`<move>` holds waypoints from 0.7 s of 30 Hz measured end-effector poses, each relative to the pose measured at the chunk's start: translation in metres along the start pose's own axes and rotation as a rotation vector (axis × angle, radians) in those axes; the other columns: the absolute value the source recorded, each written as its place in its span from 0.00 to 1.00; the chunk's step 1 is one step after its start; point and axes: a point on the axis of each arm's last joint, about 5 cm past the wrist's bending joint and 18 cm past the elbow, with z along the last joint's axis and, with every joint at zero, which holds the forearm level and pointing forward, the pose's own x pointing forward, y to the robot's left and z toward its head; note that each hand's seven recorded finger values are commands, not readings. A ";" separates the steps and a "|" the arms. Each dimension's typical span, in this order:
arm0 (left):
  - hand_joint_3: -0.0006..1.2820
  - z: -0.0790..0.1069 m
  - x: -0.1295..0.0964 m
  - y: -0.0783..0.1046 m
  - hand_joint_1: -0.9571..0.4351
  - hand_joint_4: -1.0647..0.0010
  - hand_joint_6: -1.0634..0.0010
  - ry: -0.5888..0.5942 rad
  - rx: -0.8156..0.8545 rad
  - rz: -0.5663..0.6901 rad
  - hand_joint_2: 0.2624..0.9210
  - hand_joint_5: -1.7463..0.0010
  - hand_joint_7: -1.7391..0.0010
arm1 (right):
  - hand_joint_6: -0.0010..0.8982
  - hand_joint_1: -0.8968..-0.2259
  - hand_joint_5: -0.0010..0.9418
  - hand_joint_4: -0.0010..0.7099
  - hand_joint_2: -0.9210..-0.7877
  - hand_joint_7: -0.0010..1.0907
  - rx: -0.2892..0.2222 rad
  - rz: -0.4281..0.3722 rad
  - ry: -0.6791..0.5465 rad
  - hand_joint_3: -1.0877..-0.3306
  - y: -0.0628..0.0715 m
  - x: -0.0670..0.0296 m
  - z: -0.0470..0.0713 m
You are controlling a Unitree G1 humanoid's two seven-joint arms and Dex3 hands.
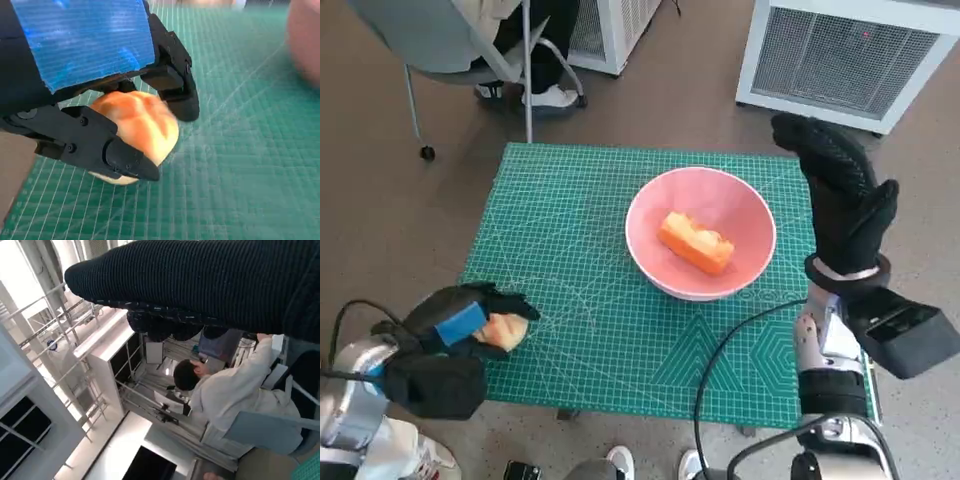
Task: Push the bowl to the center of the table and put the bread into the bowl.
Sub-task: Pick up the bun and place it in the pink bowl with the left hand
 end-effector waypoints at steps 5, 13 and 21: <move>0.04 0.016 -0.005 0.033 0.69 0.38 0.31 -0.085 0.001 0.173 0.99 0.27 0.44 | 0.25 0.42 0.00 0.54 0.00 0.30 -0.001 -0.002 0.001 0.45 0.000 0.0000 0.000; 0.02 0.048 -0.003 0.075 0.69 0.31 0.26 -0.255 0.053 0.442 0.96 0.34 0.44 | 0.25 0.43 0.00 0.54 0.00 0.30 -0.007 0.003 0.005 0.45 0.000 0.0003 0.000; 0.02 0.083 0.022 0.095 0.69 0.28 0.26 -0.432 0.056 0.547 0.95 0.36 0.44 | 0.25 0.43 0.00 0.54 0.00 0.30 -0.017 0.005 0.010 0.44 -0.002 0.0009 0.000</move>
